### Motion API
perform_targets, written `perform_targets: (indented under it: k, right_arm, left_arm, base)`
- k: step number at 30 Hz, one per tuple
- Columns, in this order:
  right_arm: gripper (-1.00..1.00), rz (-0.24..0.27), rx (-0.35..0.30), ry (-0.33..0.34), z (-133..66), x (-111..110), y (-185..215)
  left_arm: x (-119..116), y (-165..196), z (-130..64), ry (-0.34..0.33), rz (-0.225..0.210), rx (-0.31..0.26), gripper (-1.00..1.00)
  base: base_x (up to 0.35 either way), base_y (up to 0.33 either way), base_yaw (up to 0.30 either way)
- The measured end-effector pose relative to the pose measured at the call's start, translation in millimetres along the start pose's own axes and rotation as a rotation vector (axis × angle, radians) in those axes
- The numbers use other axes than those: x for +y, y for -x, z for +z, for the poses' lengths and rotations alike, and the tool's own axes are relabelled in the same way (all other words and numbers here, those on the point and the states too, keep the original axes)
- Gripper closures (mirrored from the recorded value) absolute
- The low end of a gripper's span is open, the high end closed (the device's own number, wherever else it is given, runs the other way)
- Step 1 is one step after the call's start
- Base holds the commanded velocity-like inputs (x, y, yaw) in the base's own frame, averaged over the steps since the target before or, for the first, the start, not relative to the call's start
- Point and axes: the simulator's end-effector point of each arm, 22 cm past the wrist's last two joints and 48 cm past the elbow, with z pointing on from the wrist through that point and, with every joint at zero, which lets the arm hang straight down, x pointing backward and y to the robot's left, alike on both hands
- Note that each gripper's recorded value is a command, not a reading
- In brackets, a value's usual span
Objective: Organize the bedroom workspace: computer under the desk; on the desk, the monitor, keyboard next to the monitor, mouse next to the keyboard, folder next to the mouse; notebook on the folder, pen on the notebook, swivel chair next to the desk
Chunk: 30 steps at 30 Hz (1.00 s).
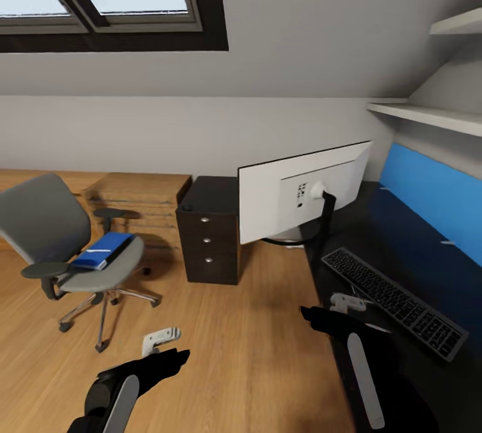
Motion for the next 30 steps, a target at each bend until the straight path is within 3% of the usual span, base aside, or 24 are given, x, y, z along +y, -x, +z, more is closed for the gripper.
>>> perform_targets:
  k: [22, 30]
  right_arm:
    - [-1.0, -0.005, -0.005, -0.007, 0.0, -3.1, 1.5]
    - [-1.0, -0.006, -0.006, -0.005, -0.4, -2.5, 1.9]
  left_arm:
    - [-0.5, -0.7, 0.2, 0.0, 0.002, 0.001, -1.0]
    - [0.0, 0.1, -0.4, 0.0, 0.001, 0.0, -1.0]
  base:
    - [0.0, -0.316, -0.008]
    - [0.0, -0.085, -0.067]
